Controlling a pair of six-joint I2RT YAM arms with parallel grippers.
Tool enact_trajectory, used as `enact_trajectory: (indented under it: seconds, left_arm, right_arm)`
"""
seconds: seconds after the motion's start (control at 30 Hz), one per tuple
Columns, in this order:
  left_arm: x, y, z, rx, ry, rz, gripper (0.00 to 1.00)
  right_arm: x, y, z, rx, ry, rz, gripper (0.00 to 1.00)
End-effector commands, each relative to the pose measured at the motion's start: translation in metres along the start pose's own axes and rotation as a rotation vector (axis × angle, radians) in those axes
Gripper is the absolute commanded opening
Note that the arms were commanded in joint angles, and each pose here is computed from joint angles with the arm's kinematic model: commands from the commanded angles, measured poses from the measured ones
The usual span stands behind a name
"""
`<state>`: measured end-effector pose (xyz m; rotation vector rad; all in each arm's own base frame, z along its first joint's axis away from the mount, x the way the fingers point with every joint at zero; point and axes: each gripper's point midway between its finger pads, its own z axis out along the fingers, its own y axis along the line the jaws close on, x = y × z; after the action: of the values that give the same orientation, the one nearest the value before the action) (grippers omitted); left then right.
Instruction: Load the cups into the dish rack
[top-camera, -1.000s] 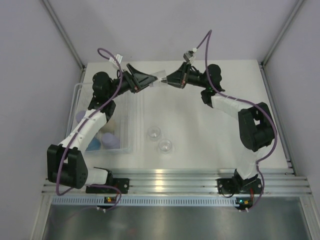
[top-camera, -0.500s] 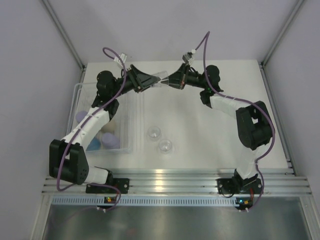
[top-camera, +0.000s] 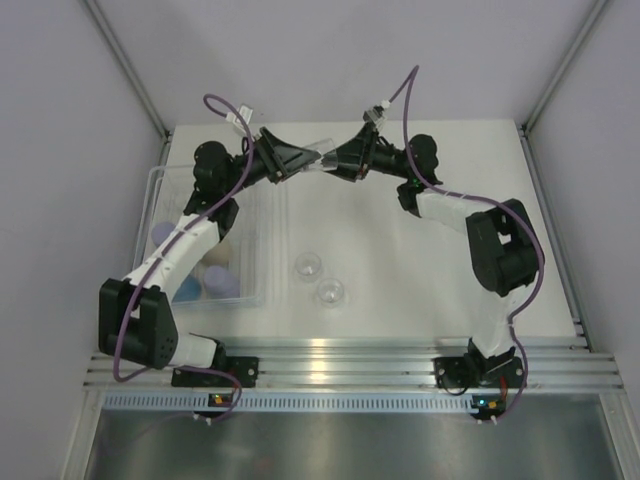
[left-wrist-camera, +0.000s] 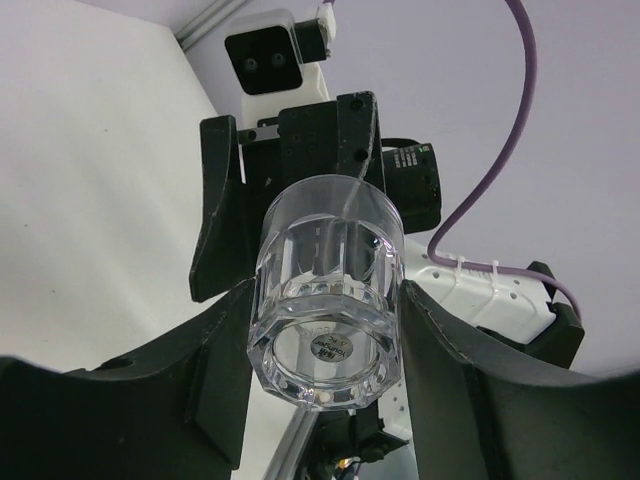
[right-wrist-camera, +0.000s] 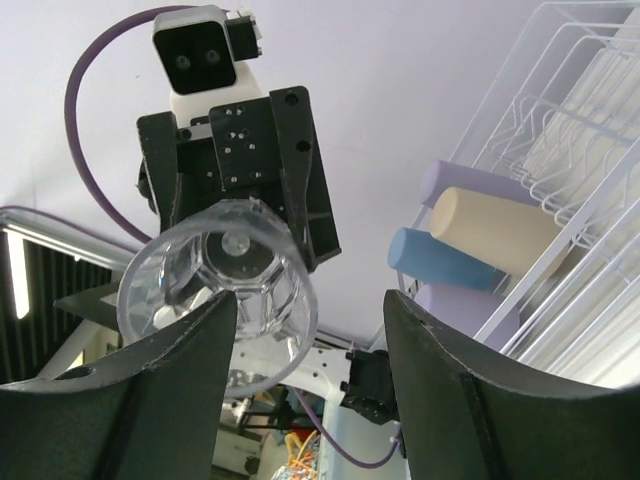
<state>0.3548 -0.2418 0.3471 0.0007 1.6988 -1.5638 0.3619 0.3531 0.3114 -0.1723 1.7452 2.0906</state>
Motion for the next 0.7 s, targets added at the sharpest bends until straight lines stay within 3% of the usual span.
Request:
enact_trajectory:
  seconds: [0.0,0.27,0.3,0.37,0.4,0.43,0.5,0.53,0.57,0.67]
  left_arm:
    - [-0.034,-0.034,-0.011,0.042,-0.105,0.136,0.0]
    - [-0.086,-0.015,-0.052,-0.118,-0.188,0.244,0.0]
    - [-0.092,0.008,-0.066,-0.217,-0.187,0.2,0.0]
    - [-0.122,0.032,-0.09,-0.374,-0.233,0.281,0.0]
    - [-0.117,0.074,-0.112,-0.547,-0.191,0.178,0.0]
    - [-0.141,0.084,-0.129,-0.678,-0.234,0.267,0.0]
    - [-0.15,0.123,-0.155,-0.866,-0.211,0.238,0.0]
    - [-0.143,0.137,-0.169,-0.957,-0.167,0.228,0.0]
    - [-0.159,0.141,-0.181,-1.044,-0.203,0.256,0.0]
    - [-0.168,0.163,-0.199,-1.187,-0.163,0.266,0.0]
  right_arm:
    - [-0.002,0.019,0.003,-0.078,-0.024,-0.076,0.61]
    - [-0.012,0.005,-0.014,-0.038,-0.076,-0.093,0.67]
    - [-0.014,0.003,-0.017,-0.03,-0.077,-0.095,0.68]
    - [-0.018,0.002,-0.021,-0.022,-0.084,-0.102,0.68]
    - [-0.019,0.001,-0.021,-0.018,-0.081,-0.109,0.68]
    - [-0.021,0.001,-0.023,-0.014,-0.082,-0.111,0.68]
    - [-0.023,-0.001,-0.024,-0.006,-0.078,-0.118,0.68]
    - [-0.025,-0.002,-0.023,0.004,-0.077,-0.123,0.68]
    - [-0.027,-0.004,-0.024,0.011,-0.077,-0.129,0.68]
    - [-0.03,-0.01,-0.024,0.038,-0.067,-0.14,0.68]
